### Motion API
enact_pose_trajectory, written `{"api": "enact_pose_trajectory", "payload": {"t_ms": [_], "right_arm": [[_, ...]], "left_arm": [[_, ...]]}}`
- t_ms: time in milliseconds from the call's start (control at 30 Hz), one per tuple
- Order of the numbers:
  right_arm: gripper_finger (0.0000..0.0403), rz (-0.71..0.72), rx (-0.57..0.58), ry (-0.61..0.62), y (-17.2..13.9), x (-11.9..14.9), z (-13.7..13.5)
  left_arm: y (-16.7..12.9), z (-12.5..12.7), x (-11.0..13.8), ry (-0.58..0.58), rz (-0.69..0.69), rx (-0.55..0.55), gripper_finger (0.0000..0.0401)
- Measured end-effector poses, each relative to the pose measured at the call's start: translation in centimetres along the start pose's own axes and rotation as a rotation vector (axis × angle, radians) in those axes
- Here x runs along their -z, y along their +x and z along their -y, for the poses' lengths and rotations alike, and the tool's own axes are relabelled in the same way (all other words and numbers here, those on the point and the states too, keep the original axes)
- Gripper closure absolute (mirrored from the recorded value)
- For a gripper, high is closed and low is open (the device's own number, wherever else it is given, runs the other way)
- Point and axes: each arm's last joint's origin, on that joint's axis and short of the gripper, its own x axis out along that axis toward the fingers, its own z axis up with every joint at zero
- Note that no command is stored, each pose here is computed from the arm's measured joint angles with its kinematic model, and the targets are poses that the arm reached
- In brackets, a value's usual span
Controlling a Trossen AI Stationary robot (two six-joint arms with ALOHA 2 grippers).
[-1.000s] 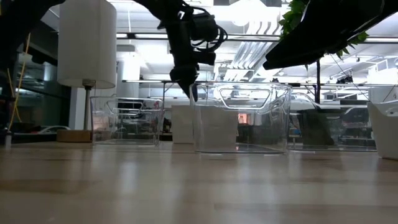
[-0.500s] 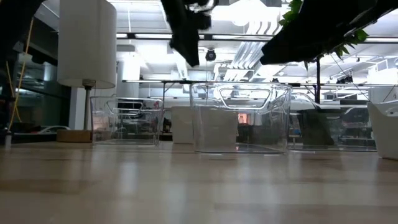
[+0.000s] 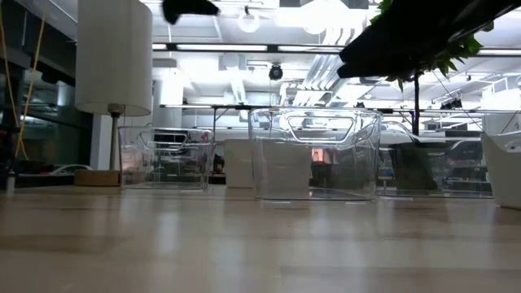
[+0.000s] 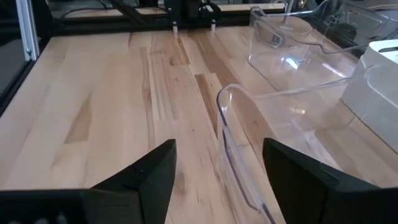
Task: Stack baskets by color
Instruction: Stack the bottom white bin on top of the top white bins
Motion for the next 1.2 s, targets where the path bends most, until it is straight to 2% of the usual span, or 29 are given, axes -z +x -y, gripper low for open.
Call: {"api": "enact_pose_trajectory", "payload": {"t_ms": [100,233,367,467,767,867,1000,1067,1200], "right_arm": [[0.0176,0.031,-0.003,0.028,0.1,-0.4,0.1],[0.0176,0.09,-0.01,0.026,0.3,-1.2,0.1],[0.0176,0.142,-0.014,0.018,0.4,-1.9,0.2],[0.0176,0.155,-0.01,0.011,0.4,-2.0,0.3],[0.0176,0.147,0.02,0.022,0.9,-2.7,0.9],[0.0176,0.036,-0.043,0.044,0.2,-5.0,0.4],[0.0176,-0.28,-0.101,0.111,-1.8,-8.3,-0.1],[0.0176,-0.401,-0.067,0.18,-2.9,-9.2,-0.4],[0.0176,-0.563,0.056,0.262,-4.9,-8.5,-1.1]], "left_arm": [[-1.5,1.5,4.1,-0.044,0.164,0.079,0.0229],[-2.8,2.3,9.2,-0.103,0.368,0.141,0.0229],[-3.4,2.4,12.7,-0.135,0.518,0.162,0.0229],[-3.8,2.1,13.6,-0.13,0.578,0.149,0.0229],[-3.7,2.1,13.8,-0.098,0.559,0.133,0.0229],[-3.7,2.1,13.9,-0.097,0.551,0.136,0.0229],[-3.5,2.1,14.1,-0.126,0.529,0.145,0.0229],[-3.5,2.1,14.3,-0.121,0.513,0.143,0.0229],[-3.3,2.2,14.4,-0.113,0.501,0.149,0.0229]]}}
